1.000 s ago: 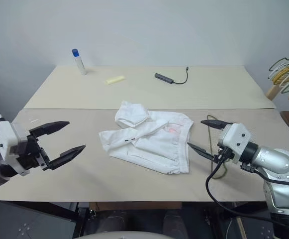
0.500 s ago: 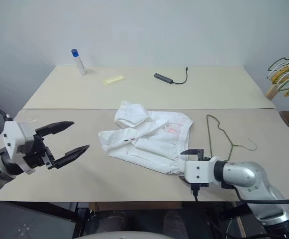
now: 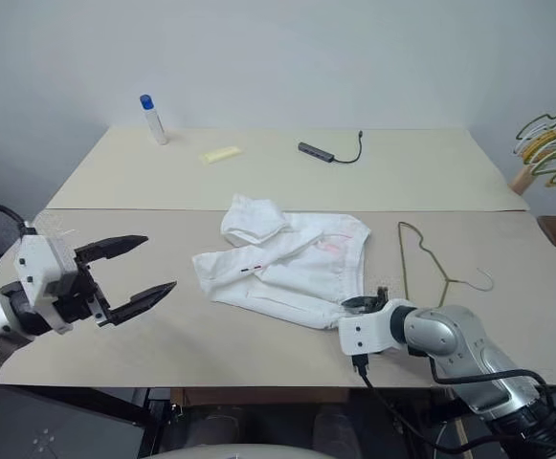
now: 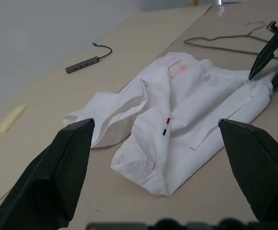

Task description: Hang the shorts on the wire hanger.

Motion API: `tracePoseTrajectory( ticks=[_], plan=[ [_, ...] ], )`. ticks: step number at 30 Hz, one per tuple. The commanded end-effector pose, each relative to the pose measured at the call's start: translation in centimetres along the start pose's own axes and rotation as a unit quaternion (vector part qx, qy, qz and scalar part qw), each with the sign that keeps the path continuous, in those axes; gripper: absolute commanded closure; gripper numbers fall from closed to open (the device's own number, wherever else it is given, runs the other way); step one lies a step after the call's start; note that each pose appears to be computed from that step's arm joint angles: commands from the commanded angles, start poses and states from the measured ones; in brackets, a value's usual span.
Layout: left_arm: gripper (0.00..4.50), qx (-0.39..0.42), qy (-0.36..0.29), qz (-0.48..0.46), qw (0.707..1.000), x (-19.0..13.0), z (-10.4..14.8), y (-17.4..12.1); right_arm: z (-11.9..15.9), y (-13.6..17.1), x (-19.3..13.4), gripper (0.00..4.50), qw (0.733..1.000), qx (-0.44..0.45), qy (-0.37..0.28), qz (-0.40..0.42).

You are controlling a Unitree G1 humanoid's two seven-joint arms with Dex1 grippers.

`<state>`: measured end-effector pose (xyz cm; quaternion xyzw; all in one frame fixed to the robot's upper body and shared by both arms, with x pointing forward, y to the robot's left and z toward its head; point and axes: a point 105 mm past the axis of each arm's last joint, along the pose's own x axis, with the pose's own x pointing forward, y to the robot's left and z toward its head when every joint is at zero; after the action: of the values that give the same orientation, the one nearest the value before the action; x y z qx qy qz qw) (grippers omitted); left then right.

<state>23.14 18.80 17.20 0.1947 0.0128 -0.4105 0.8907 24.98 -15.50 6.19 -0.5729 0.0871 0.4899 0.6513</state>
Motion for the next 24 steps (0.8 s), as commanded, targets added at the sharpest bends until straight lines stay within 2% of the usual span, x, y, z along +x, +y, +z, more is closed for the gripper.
tracePoseTrajectory(
  ticks=[1,3,9,13,18,20,24],
  plan=[
    [0.01,0.043,0.019,-0.008,0.999,0.5,-0.2,-0.3,0.1,-0.9,-0.5,3.74,1.0,-0.018,0.005,-0.016],
    [0.01,0.069,0.042,-0.024,0.996,0.7,-0.9,-0.6,0.0,-1.1,-0.6,4.47,1.0,-0.019,0.007,-0.021],
    [0.01,0.186,0.097,-0.087,0.974,1.1,-3.8,-1.7,0.2,-2.2,-0.9,4.49,0.999,-0.025,0.0,-0.043],
    [0.01,0.29,0.11,-0.138,0.941,2.2,-5.8,-2.2,0.3,-2.6,-1.1,4.49,0.999,-0.026,-0.009,-0.045],
    [0.01,0.344,0.1,-0.187,0.915,3.5,-7.3,-3.0,0.3,-2.8,-1.2,4.49,0.999,-0.031,-0.01,-0.044],
    [0.01,0.377,0.111,-0.198,0.898,4.0,-8.2,-2.8,0.3,-2.9,-1.2,4.49,0.998,-0.032,-0.011,-0.045],
    [0.01,0.41,0.125,-0.193,0.883,5.1,-9.3,-1.9,0.4,-2.9,-1.4,4.49,0.998,-0.033,-0.012,-0.046]
  ],
)
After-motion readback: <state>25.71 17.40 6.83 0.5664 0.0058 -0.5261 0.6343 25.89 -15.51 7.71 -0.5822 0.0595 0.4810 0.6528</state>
